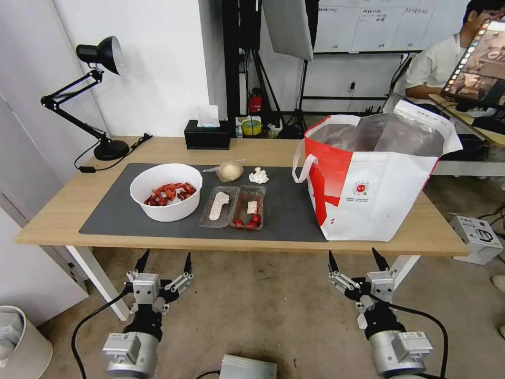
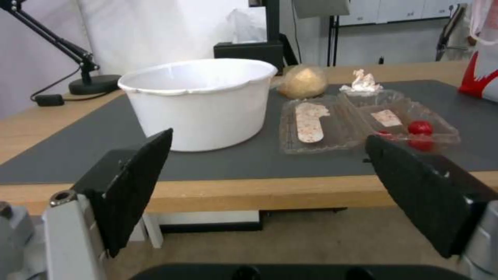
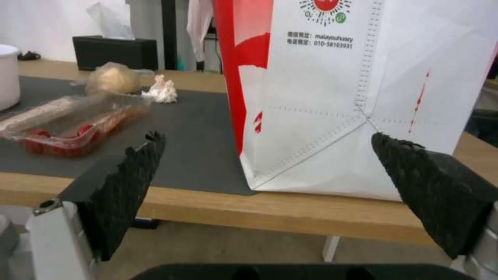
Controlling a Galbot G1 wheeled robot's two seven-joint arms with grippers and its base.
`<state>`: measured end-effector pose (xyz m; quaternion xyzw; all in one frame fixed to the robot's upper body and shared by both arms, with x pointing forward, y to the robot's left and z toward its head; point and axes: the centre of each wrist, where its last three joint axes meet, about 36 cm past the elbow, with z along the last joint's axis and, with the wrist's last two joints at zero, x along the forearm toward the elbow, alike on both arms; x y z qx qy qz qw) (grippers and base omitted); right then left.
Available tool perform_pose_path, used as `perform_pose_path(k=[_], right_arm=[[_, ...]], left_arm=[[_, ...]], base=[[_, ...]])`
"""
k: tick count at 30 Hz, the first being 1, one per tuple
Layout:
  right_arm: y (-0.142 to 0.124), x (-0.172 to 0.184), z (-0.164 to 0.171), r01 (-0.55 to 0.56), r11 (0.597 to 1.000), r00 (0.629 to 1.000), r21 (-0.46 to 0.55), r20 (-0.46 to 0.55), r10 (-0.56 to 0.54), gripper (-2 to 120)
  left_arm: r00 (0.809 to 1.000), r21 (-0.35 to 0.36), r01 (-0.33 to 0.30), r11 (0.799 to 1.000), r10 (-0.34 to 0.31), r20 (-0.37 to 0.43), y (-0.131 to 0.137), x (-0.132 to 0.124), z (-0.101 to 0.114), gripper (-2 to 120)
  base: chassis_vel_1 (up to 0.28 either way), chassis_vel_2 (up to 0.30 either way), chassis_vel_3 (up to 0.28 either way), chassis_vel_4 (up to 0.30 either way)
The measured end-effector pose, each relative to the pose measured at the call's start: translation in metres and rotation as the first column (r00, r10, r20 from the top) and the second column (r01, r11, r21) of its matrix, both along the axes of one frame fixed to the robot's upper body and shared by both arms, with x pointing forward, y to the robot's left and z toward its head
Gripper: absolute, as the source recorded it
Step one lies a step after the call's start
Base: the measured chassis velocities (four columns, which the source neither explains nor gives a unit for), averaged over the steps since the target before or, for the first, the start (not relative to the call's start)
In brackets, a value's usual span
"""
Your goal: Pick up the trash from the table and place it into the takeout bag.
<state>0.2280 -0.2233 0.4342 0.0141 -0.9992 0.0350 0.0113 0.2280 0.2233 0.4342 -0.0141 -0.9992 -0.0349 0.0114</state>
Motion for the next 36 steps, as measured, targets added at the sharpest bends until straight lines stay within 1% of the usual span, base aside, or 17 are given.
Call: perform_pose_path(k=[23,29,31,32,33,35,36], right_arm=[[0.0,0.0,0.0,0.0,1.0,1.0,0.0,0.0,0.0,100],[-0.001,0.001,0.0,-0.003,1.0,1.0,0.0,-0.001,0.003,100],[-0.001,0.001,0.001,-0.006,1.0,1.0,0.001,-0.004,0.006,100],[-0.007,0.007,0.003,-0.028,1.0,1.0,-0.009,-0.009,0.028,100],[-0.007,0.007,0.003,-0.028,1.0,1.0,-0.009,-0.009,0.028,100],[-0.018,0.019,0.008,-0.068,0.998,0.997,0.0,-0.043,0.068,100],[-0.024,0.026,0.011,-0.09,0.996,0.994,0.003,-0.061,0.09,100]], left_arm=[[1.0,0.0,0.0,1.0,0.0,0.0,0.0,0.0,0.0,100],[1.0,-0.005,-0.008,1.0,0.008,-0.005,0.001,0.001,0.001,100],[1.0,-0.013,-0.028,1.0,0.028,-0.014,0.003,0.003,0.003,100],[0.992,-0.045,-0.116,0.992,0.114,-0.051,0.012,0.012,0.014,100],[0.992,-0.045,-0.116,0.992,0.114,-0.051,0.012,0.012,0.014,100],[0.975,-0.071,-0.205,0.976,0.197,-0.102,0.022,0.022,0.028,100],[0.967,-0.077,-0.234,0.969,0.224,-0.121,0.025,0.026,0.033,100]], base=[[0.0,0.0,0.0,0.0],[0.0,0.0,0.0,0.0],[0.0,0.0,0.0,0.0],[0.0,0.0,0.0,0.0],[0.0,0.0,0.0,0.0],[0.0,0.0,0.0,0.0],[0.0,0.0,0.0,0.0]])
